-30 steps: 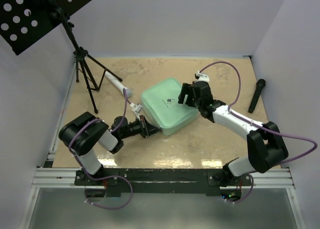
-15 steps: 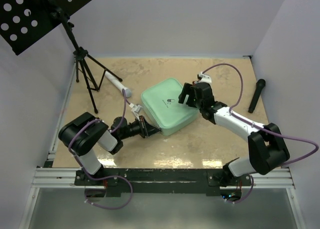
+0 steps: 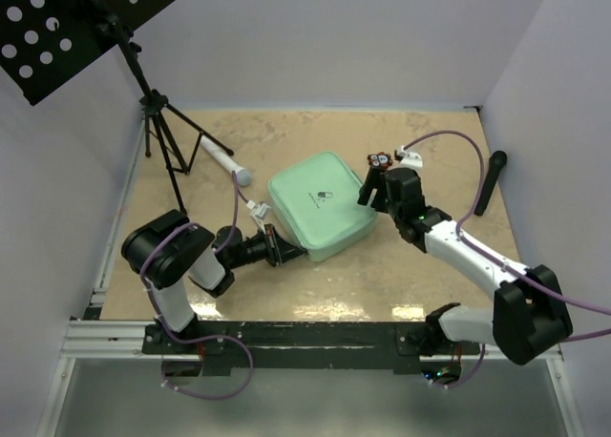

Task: Organize the medicine kit
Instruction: Zip the medicine box at the center of the board.

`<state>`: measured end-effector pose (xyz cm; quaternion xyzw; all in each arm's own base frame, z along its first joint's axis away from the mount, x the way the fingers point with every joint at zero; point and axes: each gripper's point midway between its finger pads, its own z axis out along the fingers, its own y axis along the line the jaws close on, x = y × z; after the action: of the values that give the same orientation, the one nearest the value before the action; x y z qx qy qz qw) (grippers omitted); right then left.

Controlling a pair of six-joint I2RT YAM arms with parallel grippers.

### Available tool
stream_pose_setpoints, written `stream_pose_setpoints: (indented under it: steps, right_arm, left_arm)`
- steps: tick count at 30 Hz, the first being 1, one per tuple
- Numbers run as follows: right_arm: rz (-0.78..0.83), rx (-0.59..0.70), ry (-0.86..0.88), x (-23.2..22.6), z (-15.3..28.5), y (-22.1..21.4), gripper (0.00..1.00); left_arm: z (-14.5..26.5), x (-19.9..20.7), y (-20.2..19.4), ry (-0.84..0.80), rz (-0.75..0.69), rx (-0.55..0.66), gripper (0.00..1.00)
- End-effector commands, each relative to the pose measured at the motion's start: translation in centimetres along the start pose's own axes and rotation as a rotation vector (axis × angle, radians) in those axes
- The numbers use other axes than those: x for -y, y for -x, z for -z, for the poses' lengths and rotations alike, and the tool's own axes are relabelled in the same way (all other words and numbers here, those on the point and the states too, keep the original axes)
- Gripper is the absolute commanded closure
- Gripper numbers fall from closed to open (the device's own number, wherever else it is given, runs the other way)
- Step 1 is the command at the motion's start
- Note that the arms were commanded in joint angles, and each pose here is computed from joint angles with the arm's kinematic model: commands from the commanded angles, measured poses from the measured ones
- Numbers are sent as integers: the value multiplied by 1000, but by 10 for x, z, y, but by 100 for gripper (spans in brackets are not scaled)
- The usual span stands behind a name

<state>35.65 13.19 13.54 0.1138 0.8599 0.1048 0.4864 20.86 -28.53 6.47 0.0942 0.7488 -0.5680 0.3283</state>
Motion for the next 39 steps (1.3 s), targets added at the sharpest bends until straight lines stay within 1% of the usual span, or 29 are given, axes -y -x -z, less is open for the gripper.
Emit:
stream_pose_setpoints:
  steps: [1, 6, 10, 13, 16, 20, 22, 24, 26, 29, 30, 32, 37, 39]
  right_arm:
    - [40, -10, 52, -7, 13, -12, 17]
    - [24, -32, -7, -1, 3, -15, 14]
    - [19, -91, -22, 1, -9, -34, 13]
    - [6, -106, -4, 0, -12, -41, 15]
    - [8, -113, 4, -3, -14, -42, 20]
    - [16, -131, 19, -6, -17, -45, 30]
    - [11, -126, 44, -11, -20, -45, 40]
    - [10, -138, 55, -11, -21, -50, 55]
    - [6, -151, 60, -10, -21, -56, 67]
    - [5, -162, 73, -10, -21, -60, 82]
    - [6, -165, 82, -12, -21, -61, 89]
    - [6, -174, 90, -13, -22, -64, 100]
    - [1, -190, 103, -14, -22, -68, 100]
    - [-24, -191, 112, -13, -19, -69, 100]
  left_arm:
    - [10, 53, 31, -246, -223, 181, 100]
    - [13, 54, 29, -247, -232, 177, 100]
    - [16, 55, 27, -249, -233, 172, 100]
    - [18, 53, 24, -239, -221, 164, 100]
    - [20, 52, 21, -234, -219, 157, 100]
    - [19, 53, 22, -237, -221, 160, 100]
    - [19, 53, 24, -237, -223, 166, 100]
    - [19, 56, 26, -244, -226, 172, 100]
    - [19, 57, 28, -247, -228, 178, 100]
    - [19, 57, 32, -246, -226, 189, 100]
    - [19, 57, 33, -245, -227, 193, 100]
    - [19, 57, 36, -247, -227, 200, 100]
    - [18, 57, 46, -252, -225, 218, 100]
    - [17, 56, 50, -251, -228, 229, 100]
